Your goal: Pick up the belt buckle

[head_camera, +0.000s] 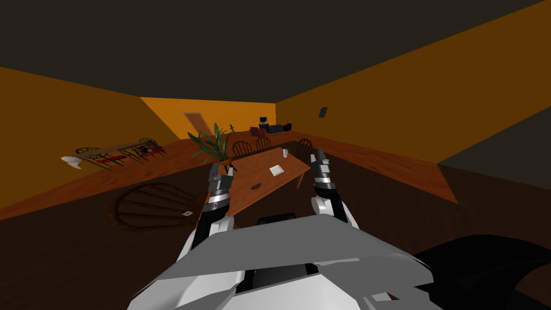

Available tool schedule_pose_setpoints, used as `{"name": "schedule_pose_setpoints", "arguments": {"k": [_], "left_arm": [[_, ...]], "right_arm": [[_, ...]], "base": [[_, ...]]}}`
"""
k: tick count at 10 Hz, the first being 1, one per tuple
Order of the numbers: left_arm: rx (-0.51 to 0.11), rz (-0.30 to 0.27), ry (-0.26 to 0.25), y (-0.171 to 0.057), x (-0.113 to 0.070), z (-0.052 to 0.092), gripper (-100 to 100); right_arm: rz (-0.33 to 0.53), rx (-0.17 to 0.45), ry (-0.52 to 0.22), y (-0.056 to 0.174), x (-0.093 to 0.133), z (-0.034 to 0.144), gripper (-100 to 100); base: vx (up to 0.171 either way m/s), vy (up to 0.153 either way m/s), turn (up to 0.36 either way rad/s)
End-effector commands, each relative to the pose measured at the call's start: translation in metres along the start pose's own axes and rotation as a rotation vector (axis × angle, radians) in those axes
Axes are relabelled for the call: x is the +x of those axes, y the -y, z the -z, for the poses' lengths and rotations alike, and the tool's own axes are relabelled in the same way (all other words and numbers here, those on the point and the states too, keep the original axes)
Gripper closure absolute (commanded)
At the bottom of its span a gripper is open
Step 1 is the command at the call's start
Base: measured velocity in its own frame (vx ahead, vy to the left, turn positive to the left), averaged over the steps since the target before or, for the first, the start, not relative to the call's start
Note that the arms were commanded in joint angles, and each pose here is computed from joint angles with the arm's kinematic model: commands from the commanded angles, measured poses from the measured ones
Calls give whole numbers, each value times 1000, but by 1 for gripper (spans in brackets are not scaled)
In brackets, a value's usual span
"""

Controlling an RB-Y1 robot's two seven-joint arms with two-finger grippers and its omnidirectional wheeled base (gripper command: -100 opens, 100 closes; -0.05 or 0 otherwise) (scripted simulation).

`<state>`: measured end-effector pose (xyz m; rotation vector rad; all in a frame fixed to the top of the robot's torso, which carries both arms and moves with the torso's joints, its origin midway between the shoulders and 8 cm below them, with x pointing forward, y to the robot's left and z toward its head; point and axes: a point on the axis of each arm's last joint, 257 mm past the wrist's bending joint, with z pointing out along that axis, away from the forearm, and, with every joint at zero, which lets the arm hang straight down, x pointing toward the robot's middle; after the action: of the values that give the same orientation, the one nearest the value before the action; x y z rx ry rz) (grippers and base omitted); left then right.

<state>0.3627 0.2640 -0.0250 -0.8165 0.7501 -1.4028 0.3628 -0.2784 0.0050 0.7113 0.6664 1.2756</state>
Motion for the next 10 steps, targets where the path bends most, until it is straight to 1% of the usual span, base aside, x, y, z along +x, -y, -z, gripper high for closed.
{"name": "schedule_pose_setpoints", "arguments": {"k": [1, 4, 5, 7, 8, 9, 10], "left_arm": [[-42, 1, -23, -18, 2, -2, -100], [-134, 19, -42, -57, 3, -8, -100], [-136, 19, -42, -58, 3, -8, -100], [-209, 39, -49, -90, 3, -14, -100], [-220, 39, -47, -93, 3, -13, -100], [-259, 50, -50, -110, 4, -16, -100], [-267, 50, -49, -112, 3, -16, -100]], "right_arm": [[0, 0, 0, 0, 0, 0, 0], [0, 0, 0, 0, 0, 0, 0], [0, 0, 0, 0, 0, 0, 0], [0, 0, 0, 0, 0, 0, 0], [0, 0, 0, 0, 0, 0, 0], [0, 0, 0, 0, 0, 0, 0], [0, 0, 0, 0, 0, 0, 0]], "base": [[-9, 4, -21], [-23, 13, -26], [-24, 11, -10], [-26, 14, -24], [-24, 12, -13], [-22, 10, -16], [-18, 7, -15]]}}
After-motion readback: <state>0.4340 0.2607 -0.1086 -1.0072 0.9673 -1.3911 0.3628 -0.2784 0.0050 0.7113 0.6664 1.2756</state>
